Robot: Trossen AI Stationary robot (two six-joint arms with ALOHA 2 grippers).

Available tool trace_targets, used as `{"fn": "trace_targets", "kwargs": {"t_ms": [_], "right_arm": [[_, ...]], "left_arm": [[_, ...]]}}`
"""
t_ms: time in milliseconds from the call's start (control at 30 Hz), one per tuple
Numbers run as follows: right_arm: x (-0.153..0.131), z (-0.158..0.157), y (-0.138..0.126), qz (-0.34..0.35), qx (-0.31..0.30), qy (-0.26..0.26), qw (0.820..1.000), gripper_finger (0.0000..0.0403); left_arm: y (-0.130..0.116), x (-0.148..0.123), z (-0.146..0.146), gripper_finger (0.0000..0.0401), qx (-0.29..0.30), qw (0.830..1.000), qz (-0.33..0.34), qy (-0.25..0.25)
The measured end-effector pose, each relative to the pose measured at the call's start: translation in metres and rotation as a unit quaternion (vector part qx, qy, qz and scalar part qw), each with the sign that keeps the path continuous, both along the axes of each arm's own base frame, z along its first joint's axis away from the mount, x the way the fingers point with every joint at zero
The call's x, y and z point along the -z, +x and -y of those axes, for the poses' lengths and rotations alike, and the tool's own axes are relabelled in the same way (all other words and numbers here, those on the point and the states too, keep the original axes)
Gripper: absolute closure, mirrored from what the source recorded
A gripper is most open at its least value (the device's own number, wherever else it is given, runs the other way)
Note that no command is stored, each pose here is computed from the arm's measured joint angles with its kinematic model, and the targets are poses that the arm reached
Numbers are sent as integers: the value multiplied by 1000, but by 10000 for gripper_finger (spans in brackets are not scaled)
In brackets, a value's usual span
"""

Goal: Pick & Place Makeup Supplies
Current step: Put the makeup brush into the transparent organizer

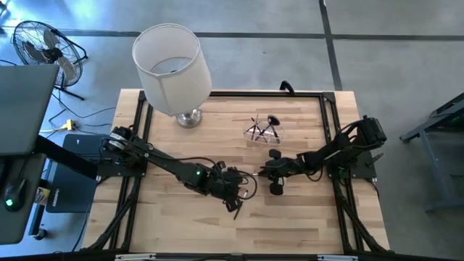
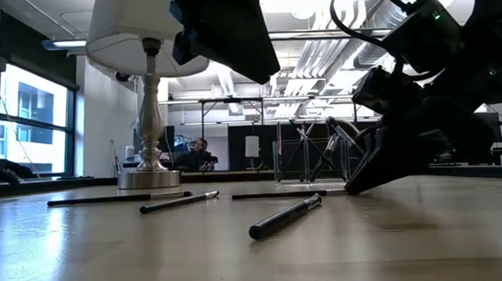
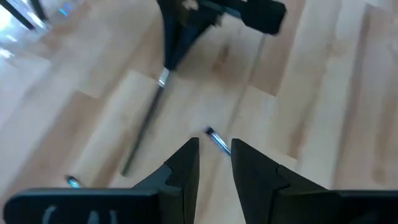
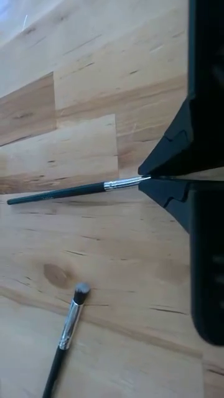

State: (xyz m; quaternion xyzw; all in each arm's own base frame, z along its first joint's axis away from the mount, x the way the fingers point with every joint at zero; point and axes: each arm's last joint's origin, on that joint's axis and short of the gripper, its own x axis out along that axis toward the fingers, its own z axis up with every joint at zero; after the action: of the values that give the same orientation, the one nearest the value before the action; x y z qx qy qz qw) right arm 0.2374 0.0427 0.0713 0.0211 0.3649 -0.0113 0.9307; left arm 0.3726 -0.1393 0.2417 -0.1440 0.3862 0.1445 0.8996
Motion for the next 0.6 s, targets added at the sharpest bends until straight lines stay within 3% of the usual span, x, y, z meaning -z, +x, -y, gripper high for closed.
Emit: {"fn": "trace_targets", "kwargs": {"t_ms": [200,600], "right_arm": [[-2,0,0,10,8,13,1000,400],[-28,1,-4,39,7,-4,999,402]], "left_arm": [[1,-1,-4,309,-7,999,8,51],[12,0,-37,309,6,998,-12,63]]}}
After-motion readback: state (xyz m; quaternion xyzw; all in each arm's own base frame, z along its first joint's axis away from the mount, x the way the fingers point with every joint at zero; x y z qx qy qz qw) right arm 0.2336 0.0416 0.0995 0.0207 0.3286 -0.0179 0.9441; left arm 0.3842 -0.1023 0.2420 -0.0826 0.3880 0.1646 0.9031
